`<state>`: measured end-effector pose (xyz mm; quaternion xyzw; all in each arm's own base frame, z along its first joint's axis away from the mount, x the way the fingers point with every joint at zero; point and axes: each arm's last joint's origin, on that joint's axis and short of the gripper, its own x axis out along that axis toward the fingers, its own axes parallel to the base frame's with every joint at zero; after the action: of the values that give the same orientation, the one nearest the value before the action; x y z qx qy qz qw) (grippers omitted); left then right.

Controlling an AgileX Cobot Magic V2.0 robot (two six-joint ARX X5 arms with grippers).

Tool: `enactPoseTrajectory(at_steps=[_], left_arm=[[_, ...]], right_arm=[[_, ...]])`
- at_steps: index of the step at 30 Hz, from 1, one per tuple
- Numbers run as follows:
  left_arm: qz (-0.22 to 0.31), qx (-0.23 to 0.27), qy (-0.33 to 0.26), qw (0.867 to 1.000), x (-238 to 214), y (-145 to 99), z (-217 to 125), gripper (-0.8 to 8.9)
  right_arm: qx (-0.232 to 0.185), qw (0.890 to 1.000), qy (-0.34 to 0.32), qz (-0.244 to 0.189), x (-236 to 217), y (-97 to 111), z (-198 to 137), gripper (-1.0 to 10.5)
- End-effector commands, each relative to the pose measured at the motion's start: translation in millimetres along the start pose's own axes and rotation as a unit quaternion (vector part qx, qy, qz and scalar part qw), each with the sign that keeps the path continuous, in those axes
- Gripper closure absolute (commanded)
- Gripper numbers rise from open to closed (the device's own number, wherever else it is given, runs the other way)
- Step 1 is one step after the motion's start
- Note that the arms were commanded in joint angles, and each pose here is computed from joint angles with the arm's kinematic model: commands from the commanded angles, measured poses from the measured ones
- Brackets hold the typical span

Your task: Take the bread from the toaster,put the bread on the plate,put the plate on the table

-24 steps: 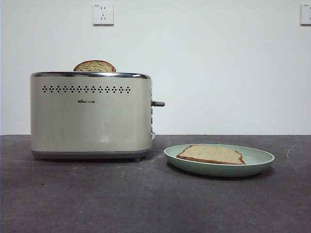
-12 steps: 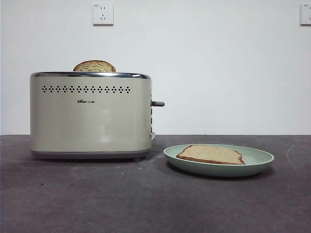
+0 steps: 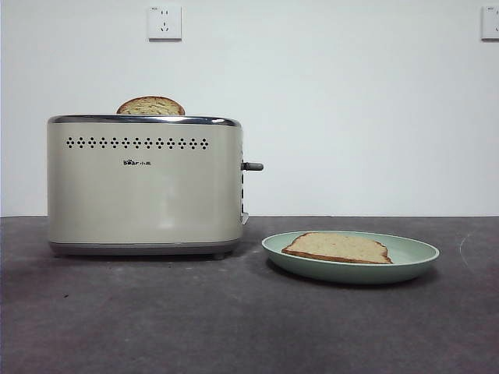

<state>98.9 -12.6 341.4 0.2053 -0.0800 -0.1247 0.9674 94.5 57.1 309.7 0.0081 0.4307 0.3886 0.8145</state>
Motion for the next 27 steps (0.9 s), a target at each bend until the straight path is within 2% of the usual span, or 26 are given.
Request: enactPoseTrajectory(at_steps=[1, 7, 13, 18, 25, 27], left_arm=[[-0.001, -0.022, 0.022, 1.0, -4, -15, -37, 8.17], [0.009, -0.07, 0.052, 0.996, -10, -41, -101, 8.17], [0.025, -0.114, 0.077, 0.99, -18, -59, -144, 8.17], [0.04, -0.147, 0.086, 0.985, -22, -67, -165, 8.17], [0.039, -0.172, 0.156, 0.972, -26, -73, -179, 8.17], [0.039, -0.178, 0.148, 0.972, -25, -72, -177, 8.17]], right_arm=[[-0.005, 1.0, -0.001, 0.001, 0, 0, 0, 9.5], [-0.005, 1.0, -0.001, 0.001, 0, 0, 0, 9.5], [-0.005, 1.0, -0.001, 0.001, 0, 0, 0, 9.5], [-0.005, 1.0, -0.001, 0.001, 0, 0, 0, 9.5], [-0.005, 1.0, -0.001, 0.001, 0, 0, 0, 9.5], [-0.005, 1.0, -0.001, 0.001, 0, 0, 0, 9.5]])
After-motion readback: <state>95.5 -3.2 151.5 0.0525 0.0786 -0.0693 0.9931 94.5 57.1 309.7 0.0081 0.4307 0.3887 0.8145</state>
